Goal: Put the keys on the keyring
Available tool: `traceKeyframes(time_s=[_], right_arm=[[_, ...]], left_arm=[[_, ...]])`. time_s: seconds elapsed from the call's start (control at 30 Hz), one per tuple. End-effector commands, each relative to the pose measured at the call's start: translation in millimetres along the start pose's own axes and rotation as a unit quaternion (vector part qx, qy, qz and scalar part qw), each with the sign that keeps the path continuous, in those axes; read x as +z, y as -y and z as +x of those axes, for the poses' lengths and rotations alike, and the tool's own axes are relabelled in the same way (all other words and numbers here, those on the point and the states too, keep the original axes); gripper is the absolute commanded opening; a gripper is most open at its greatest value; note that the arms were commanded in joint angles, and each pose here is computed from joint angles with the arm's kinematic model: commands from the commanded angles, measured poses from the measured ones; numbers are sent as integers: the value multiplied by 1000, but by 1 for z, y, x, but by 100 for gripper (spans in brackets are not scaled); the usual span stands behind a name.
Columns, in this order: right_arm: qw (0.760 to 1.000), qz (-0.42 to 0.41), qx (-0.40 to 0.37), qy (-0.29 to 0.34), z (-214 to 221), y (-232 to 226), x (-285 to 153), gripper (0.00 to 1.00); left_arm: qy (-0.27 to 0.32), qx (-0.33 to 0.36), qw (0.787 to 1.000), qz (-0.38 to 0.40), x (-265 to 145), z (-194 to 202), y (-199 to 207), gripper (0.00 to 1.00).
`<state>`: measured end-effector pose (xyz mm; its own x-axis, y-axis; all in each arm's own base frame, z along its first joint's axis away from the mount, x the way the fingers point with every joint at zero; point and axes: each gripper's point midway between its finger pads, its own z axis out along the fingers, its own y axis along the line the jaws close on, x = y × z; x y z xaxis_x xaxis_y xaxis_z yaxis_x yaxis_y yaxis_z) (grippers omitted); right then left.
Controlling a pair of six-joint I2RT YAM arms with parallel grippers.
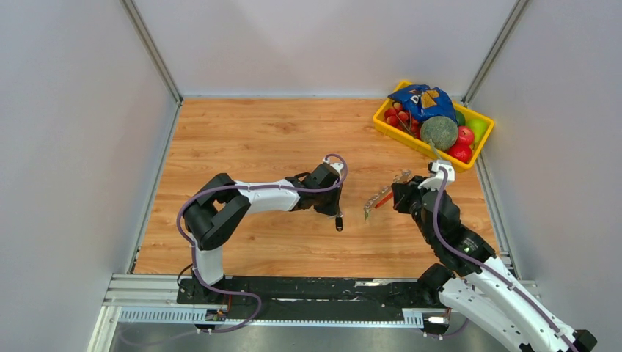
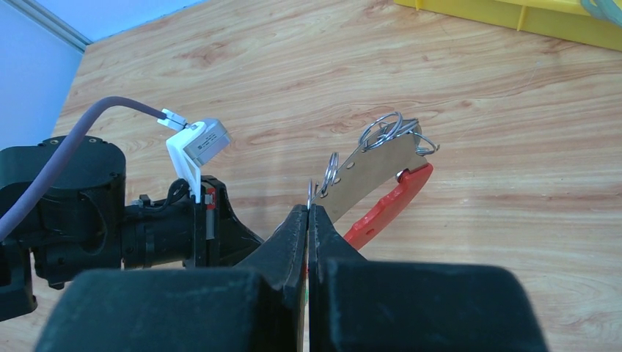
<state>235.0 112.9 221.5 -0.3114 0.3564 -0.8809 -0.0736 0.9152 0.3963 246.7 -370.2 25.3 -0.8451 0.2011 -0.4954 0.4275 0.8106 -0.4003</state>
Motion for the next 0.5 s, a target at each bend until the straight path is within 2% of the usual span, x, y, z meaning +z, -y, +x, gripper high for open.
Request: traceKeyframes(time_s=[0.0, 0.23, 0.47], right_arm=[[999, -35, 20, 30, -20, -15, -5, 0], [997, -72, 4, 41, -32, -25, -17, 0], [993, -111, -40, 9, -31, -43, -22, 0]], left_arm=[[18, 16, 999, 23, -9, -15, 18, 0], [48, 51, 997, 44, -51, -32, 35, 0], [73, 110, 990, 49, -99, -40, 48, 0]])
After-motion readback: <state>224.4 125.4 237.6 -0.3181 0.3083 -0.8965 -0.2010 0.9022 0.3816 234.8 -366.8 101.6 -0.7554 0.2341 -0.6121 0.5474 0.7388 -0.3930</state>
